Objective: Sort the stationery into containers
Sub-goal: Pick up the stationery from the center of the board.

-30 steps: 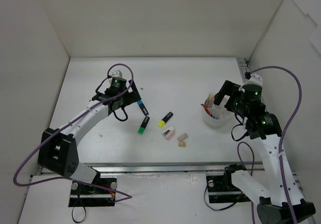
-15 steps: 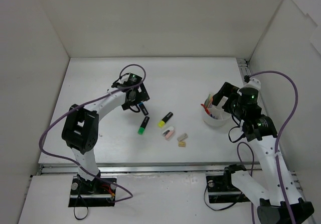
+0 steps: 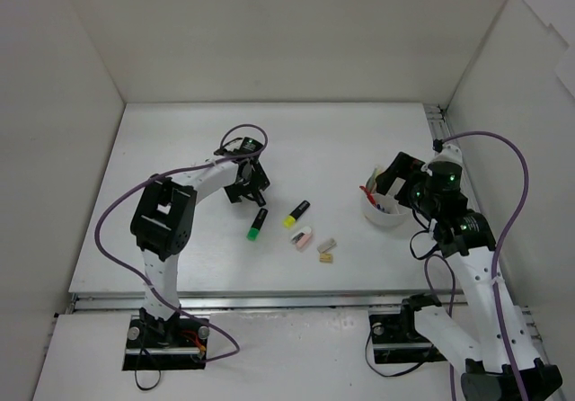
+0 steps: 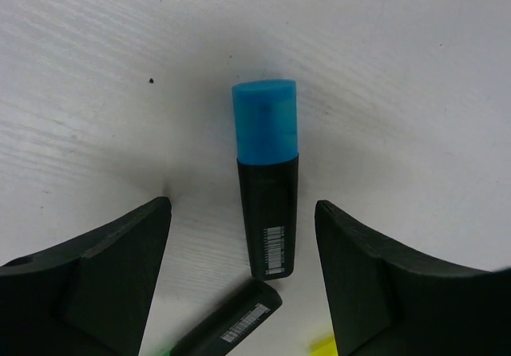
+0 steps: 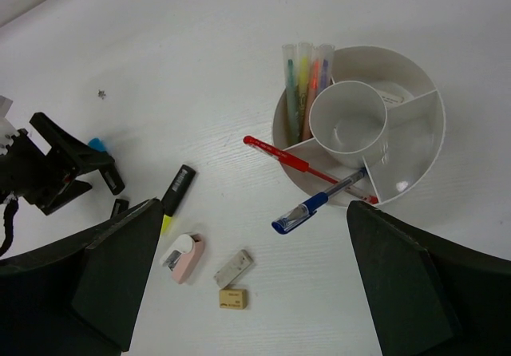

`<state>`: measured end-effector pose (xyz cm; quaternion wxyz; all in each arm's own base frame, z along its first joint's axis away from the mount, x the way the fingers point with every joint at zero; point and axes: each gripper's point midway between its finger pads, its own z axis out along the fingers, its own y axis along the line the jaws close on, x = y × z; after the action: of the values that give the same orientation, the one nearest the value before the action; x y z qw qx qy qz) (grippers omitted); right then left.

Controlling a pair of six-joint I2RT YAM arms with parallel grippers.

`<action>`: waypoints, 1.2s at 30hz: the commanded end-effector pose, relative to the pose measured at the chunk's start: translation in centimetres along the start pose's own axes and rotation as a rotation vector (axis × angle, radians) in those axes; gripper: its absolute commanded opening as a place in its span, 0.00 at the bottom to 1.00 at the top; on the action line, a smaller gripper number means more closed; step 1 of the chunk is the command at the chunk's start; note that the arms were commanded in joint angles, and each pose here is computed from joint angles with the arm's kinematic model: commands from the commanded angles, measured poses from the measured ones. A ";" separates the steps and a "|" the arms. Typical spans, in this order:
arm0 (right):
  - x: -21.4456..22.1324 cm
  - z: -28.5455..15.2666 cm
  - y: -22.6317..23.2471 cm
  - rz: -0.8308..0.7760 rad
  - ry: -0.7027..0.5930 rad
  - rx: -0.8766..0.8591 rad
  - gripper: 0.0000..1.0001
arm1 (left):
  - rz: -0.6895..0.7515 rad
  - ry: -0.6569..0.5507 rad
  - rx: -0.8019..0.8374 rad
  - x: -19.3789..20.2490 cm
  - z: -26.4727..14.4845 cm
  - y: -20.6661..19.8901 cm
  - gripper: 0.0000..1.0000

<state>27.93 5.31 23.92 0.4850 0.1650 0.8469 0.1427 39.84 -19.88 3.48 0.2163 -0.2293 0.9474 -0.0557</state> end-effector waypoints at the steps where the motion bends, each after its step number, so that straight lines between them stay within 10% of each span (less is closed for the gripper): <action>1: -1.5 -0.2 0.9 0.006 -0.061 -0.043 0.98 | -0.024 -0.054 0.038 -2.1 -1.6 -1.9 0.67; 18: -1.1 -1.5 2.8 -0.045 -0.042 -0.166 0.98 | 0.158 -0.143 0.215 -2.3 -3.8 -4.8 0.00; 36: 4.5 1.0 10.9 -0.010 0.311 -0.583 0.98 | 1.007 -0.395 0.986 8.0 -19.8 -12.6 0.00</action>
<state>27.71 14.36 21.57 0.3607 0.0325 0.8703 0.3338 30.51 -33.13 16.39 0.3964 0.2890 0.8167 -0.3039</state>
